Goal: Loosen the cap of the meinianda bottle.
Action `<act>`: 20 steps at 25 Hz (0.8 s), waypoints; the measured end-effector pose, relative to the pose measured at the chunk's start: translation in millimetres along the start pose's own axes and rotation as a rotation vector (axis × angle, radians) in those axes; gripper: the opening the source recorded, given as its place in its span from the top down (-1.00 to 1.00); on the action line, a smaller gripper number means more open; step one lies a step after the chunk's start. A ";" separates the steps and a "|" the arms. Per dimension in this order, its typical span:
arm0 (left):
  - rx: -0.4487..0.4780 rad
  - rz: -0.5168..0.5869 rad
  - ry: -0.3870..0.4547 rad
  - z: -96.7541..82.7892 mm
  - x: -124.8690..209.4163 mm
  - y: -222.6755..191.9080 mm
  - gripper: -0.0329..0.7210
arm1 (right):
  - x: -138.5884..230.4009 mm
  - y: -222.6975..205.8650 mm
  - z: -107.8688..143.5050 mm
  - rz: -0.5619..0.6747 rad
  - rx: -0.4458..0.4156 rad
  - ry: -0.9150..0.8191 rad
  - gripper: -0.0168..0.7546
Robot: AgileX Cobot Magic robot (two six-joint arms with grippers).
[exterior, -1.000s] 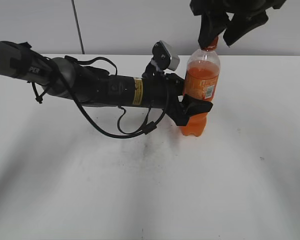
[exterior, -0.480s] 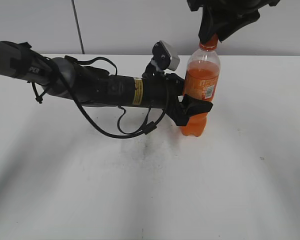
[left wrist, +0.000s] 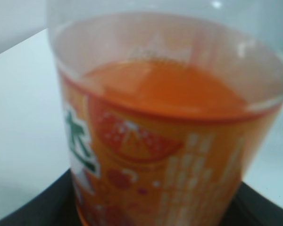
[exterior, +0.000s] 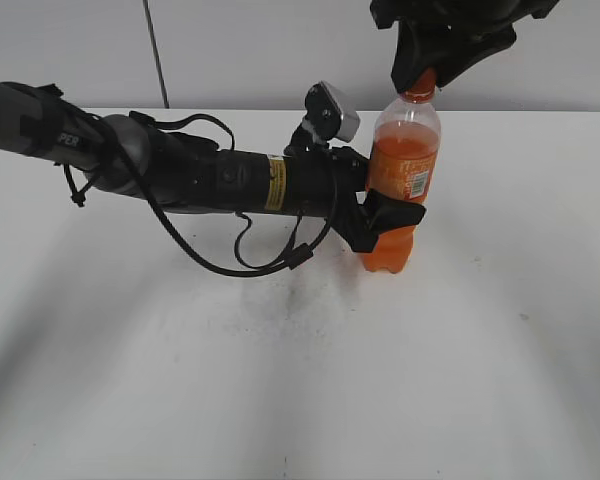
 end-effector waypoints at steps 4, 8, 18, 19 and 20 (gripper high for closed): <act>0.002 0.001 -0.002 -0.3 0.2 0.0 -0.20 | 0.4 0.0 -0.2 0.003 0.001 0.070 0.27; 0.011 0.003 -0.012 -1.6 0.4 0.0 -0.20 | 3.5 0.3 -0.4 0.025 -0.003 0.485 0.27; 0.021 0.004 -0.029 -2.9 0.5 0.0 -0.20 | 4.3 3.6 -1.1 0.041 -0.009 1.015 0.27; 0.021 0.004 -0.029 -2.9 0.5 0.0 -0.20 | 4.3 3.6 -1.1 0.041 -0.009 1.016 0.27; 0.021 0.004 -0.029 -2.9 0.5 0.0 -0.20 | 4.3 3.6 -1.1 0.041 -0.009 1.007 0.27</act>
Point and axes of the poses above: a point on each arm's last joint axis where the gripper is mounted, y pointing back along that axis away from the gripper, z along the wrist's bending axis when the last joint is at zero, x = y × z, the point moved 5 cm from there along -y, pointing out along that axis toward the gripper, and after that the axes turned 7 degrees about -y, right-handed, at the moved point
